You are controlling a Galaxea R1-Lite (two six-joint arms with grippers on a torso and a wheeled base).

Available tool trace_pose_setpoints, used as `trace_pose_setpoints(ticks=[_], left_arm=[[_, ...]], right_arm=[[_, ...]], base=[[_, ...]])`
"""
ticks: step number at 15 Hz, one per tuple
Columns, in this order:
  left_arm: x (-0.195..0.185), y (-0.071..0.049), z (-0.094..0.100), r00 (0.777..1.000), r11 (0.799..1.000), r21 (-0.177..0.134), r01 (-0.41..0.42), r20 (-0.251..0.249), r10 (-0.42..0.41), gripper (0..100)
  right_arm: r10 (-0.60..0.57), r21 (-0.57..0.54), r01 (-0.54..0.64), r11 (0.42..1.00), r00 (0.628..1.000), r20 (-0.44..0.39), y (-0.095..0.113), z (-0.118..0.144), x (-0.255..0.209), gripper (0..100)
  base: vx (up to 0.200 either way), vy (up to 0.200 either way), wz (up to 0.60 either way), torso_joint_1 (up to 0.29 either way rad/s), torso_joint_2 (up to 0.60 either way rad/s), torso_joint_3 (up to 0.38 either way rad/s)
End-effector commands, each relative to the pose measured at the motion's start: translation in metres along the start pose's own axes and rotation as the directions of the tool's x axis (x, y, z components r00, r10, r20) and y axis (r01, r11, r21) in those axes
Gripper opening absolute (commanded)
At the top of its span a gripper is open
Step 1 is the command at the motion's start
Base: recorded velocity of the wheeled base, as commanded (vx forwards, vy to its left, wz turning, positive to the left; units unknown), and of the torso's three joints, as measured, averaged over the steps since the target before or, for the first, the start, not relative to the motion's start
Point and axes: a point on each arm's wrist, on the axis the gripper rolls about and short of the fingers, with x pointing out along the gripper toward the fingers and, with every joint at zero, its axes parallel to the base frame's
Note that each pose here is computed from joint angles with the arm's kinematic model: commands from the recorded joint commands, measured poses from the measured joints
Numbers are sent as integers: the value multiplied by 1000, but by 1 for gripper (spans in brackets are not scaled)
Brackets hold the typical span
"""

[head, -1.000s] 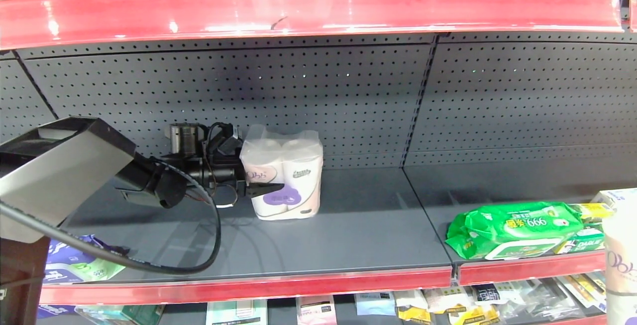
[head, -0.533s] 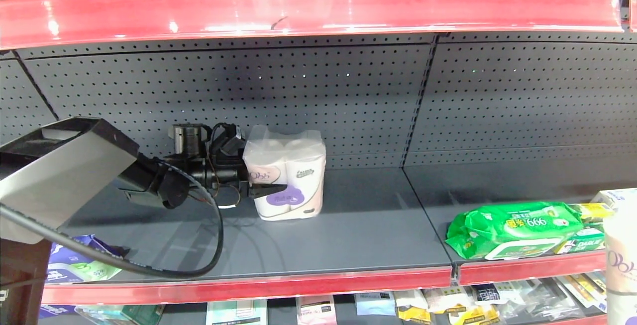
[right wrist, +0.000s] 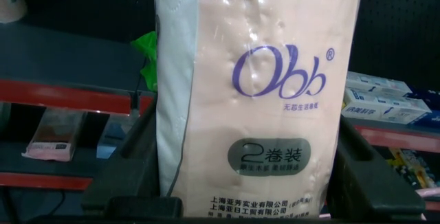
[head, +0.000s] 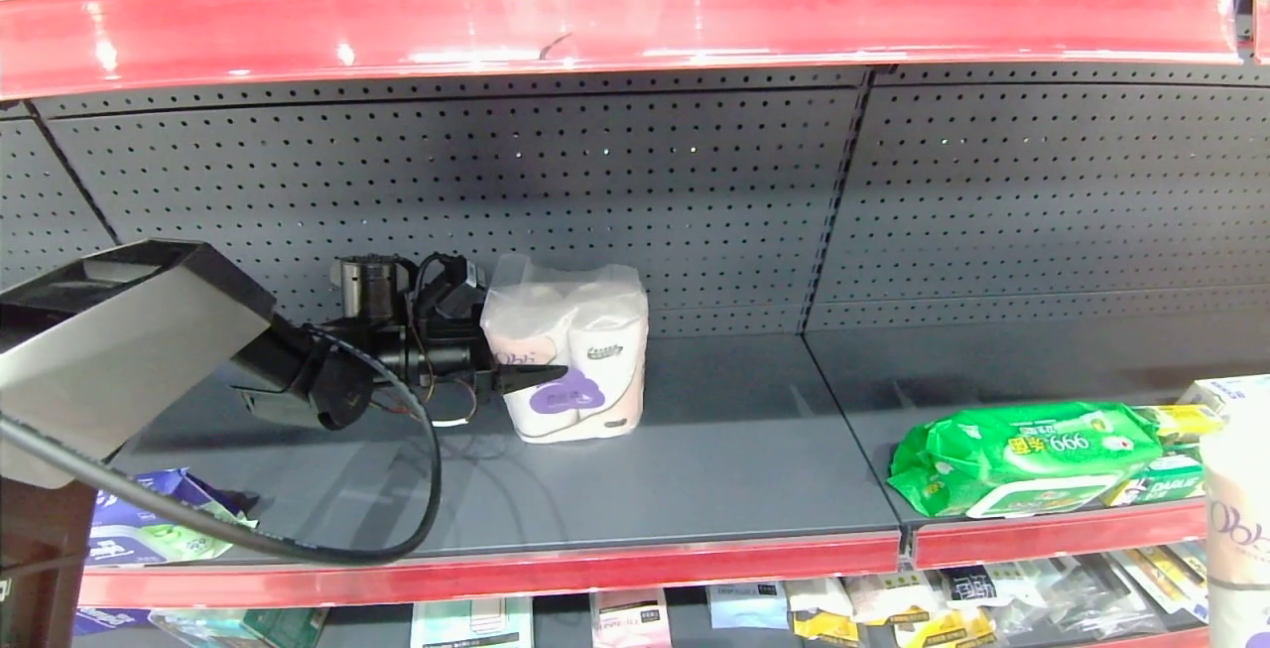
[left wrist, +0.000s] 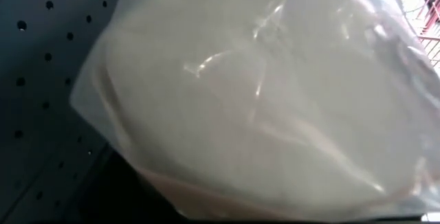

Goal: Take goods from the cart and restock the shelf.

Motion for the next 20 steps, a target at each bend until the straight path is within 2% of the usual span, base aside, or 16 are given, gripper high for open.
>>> trace_pose_setpoints(ticks=[1,3,6,11,13,14,16,20], left_arm=[[-8,-9,4,1000,1000,-18,6,-3,-6,0],[-17,-20,8,1000,999,-34,13,-5,-13,0],[-33,-26,14,1000,999,-42,7,2,-7,0],[-55,-62,18,999,995,-86,48,8,-48,0],[-58,-68,14,999,997,-63,49,14,-48,0],[-62,-75,7,999,997,-62,43,12,-42,0],[-66,-78,2,999,997,-71,35,8,-35,0],[-76,-77,-13,1000,999,-53,9,-8,-9,0]], right_arm=[[1,-1,-1,1000,1000,-2,0,0,0,0],[1,-2,-1,1000,1000,-3,0,0,0,0],[3,-1,-3,1000,1000,-9,0,0,1,0],[11,-2,-11,1000,1000,-10,0,1,2,0],[12,-2,-12,1000,1000,-8,0,1,2,0],[11,-2,-11,1000,1000,-8,0,1,2,0],[10,-2,-10,1000,1000,-7,0,2,2,0],[9,-3,-9,1000,1000,-9,0,3,2,0]], base=[[0,0,0,0,0,0],[0,0,0,0,0,0],[0,0,0,0,0,0],[0,0,0,0,0,0],[0,0,0,0,0,0],[0,0,0,0,0,0],[0,0,0,0,0,0],[0,0,0,0,0,0]])
